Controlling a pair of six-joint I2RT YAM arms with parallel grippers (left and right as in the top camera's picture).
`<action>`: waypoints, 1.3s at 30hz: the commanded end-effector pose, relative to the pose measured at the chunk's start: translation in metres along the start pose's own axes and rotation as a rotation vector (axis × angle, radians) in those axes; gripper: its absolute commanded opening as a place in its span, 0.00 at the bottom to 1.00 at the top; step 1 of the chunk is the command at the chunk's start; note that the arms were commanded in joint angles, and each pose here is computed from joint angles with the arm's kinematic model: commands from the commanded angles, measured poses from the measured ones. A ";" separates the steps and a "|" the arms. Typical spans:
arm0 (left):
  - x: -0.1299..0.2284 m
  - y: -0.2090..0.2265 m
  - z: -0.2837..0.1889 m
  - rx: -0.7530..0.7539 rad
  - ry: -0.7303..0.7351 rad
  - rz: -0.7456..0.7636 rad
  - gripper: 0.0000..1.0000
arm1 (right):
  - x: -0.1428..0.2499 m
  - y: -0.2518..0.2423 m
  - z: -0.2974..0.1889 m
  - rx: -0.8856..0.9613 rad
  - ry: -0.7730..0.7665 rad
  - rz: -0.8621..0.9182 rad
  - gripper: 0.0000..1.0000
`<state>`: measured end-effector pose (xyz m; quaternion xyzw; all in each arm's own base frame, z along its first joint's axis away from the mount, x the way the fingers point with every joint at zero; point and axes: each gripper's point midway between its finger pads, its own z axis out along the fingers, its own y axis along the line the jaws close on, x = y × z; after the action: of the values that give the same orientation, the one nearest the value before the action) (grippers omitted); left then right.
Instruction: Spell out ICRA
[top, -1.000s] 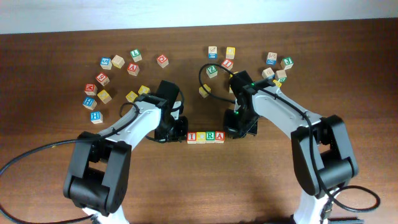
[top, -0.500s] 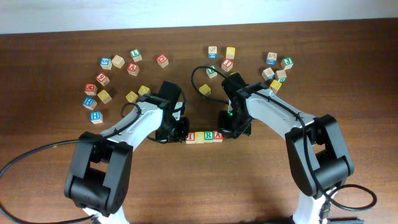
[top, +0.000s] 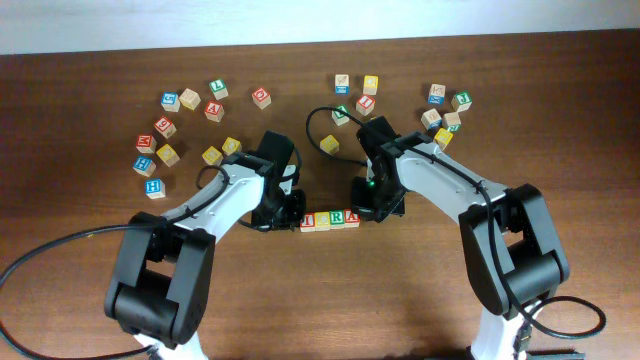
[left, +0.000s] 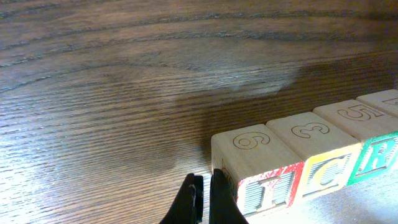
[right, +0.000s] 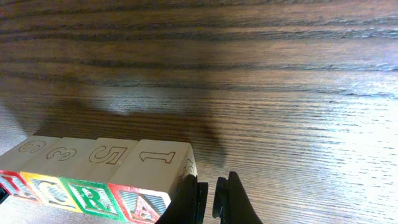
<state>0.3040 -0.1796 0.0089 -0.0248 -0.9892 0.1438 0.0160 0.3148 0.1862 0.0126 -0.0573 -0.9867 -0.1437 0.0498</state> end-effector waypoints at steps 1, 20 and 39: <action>0.003 -0.020 0.004 0.063 0.024 0.034 0.00 | 0.005 0.008 0.006 -0.035 0.029 -0.017 0.04; 0.000 -0.015 0.004 0.035 0.011 0.034 0.00 | 0.011 0.007 0.005 -0.031 0.051 -0.003 0.04; 0.001 -0.005 0.004 -0.019 0.011 0.029 0.00 | 0.011 0.006 0.005 -0.030 0.054 -0.002 0.04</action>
<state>0.3007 -0.1774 0.0074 -0.0289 -0.9911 0.1285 0.0183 0.3105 0.1866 0.0130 -0.0590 -0.9858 -0.1455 0.0598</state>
